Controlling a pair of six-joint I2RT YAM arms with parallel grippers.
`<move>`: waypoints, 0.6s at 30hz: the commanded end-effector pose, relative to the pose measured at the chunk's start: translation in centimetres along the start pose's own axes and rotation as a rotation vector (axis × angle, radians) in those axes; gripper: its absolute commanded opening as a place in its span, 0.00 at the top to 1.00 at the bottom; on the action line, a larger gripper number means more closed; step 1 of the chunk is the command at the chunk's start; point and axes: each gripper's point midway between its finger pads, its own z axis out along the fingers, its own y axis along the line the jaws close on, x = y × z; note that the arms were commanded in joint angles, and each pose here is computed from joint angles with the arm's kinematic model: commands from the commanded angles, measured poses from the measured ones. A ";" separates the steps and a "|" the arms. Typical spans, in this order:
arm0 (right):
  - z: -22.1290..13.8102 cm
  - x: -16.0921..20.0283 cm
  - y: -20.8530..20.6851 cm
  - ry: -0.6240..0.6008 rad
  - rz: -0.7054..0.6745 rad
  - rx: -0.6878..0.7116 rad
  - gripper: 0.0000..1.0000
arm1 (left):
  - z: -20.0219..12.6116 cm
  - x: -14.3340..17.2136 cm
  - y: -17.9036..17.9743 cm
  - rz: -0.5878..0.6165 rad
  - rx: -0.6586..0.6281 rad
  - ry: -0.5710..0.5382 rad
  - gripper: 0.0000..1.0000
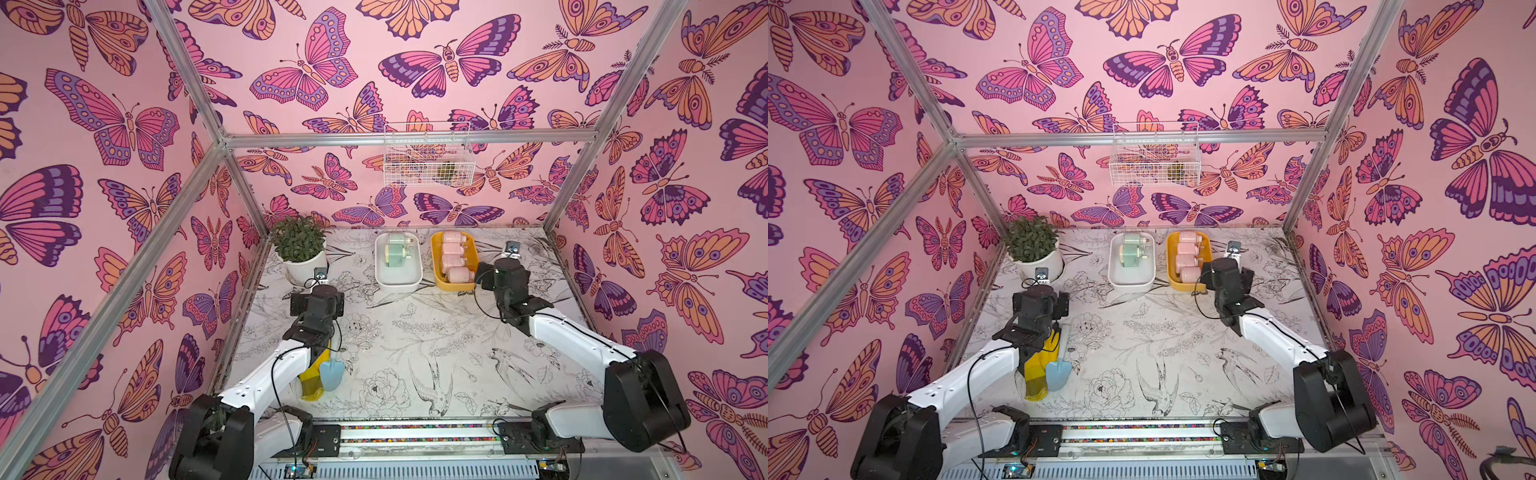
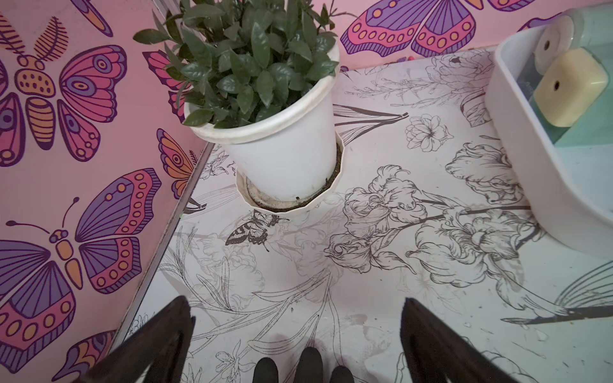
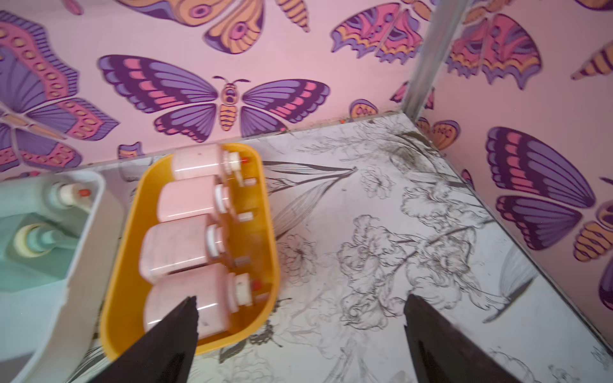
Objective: Place the pencil sharpeners by color into the storage box
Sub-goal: Reset both arms
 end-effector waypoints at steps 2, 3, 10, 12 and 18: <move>-0.7 -1.3 -5.7 -0.084 0.116 0.073 0.01 | 0.8 0.6 -0.2 0.028 0.049 -0.058 0.00; -0.9 -1.0 -7.0 -0.090 0.124 0.087 0.01 | 0.9 0.8 -1.5 0.009 0.126 -0.068 0.00; -2.0 1.4 -14.0 -0.144 0.158 0.230 0.01 | 4.2 3.8 -0.2 0.031 0.055 0.042 0.00; -2.1 2.2 -15.3 -0.142 0.182 0.286 0.01 | 5.3 4.4 -1.3 0.032 0.126 0.071 0.00; -1.4 3.7 -16.0 -0.074 0.166 0.334 0.01 | 6.5 3.3 -2.7 0.029 0.181 0.055 0.00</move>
